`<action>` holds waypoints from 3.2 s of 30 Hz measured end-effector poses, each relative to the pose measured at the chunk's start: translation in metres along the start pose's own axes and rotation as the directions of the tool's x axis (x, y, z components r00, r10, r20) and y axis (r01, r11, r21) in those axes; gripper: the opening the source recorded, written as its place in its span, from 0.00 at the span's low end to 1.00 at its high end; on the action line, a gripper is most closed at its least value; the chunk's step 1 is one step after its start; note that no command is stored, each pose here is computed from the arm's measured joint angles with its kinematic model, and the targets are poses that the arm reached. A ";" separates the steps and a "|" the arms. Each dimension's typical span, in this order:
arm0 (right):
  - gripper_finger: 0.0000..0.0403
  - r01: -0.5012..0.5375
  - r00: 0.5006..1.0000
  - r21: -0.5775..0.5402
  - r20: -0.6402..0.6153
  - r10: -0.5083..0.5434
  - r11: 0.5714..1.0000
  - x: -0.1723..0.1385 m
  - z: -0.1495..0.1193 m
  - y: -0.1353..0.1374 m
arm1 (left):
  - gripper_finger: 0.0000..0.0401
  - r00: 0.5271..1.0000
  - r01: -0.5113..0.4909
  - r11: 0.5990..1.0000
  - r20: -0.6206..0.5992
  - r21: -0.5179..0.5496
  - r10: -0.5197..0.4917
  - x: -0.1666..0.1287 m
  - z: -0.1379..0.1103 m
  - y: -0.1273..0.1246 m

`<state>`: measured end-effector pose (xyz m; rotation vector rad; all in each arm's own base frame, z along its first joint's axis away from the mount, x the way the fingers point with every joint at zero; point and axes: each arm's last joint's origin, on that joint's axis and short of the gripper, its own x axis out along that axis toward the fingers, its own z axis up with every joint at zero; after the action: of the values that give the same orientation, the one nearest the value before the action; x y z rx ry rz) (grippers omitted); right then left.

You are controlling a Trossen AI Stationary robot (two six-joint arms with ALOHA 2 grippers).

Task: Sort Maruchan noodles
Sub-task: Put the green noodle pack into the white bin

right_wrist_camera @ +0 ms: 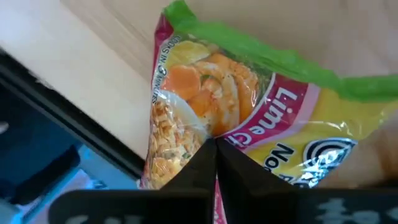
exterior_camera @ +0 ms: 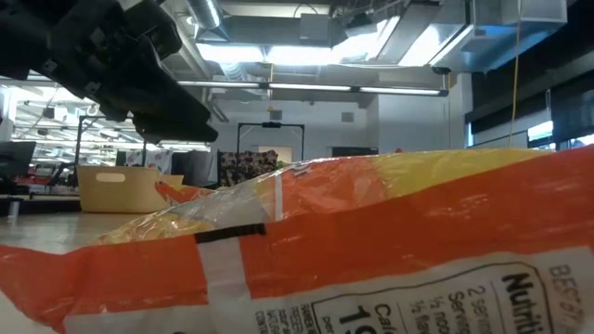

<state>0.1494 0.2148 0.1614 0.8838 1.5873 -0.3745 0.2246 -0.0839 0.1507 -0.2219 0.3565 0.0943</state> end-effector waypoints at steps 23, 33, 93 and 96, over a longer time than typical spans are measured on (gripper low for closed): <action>0.03 0.067 0.708 -0.474 0.642 0.293 0.878 -0.003 0.181 0.035 | 0.56 1.000 0.001 0.999 0.016 -0.033 -0.001 0.000 0.002 0.000; 0.03 0.067 0.523 -0.647 0.671 0.525 0.759 -0.035 0.224 0.039 | 0.56 0.997 0.002 0.999 0.077 -0.044 0.001 0.005 0.014 -0.007; 0.87 -0.309 0.716 -0.353 0.525 0.460 0.883 -0.022 0.232 0.021 | 0.56 0.951 -0.121 0.980 -0.265 0.159 0.160 0.077 -0.037 -0.040; 0.87 -0.324 0.704 -0.335 0.538 0.463 0.884 -0.023 0.233 0.022 | 0.56 0.952 -0.127 0.979 -0.259 0.158 0.165 0.078 -0.037 -0.039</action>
<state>0.3275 0.0636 0.1351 0.8021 0.7853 -0.1410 0.2897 -0.1266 0.0973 -0.0682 0.6508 0.1861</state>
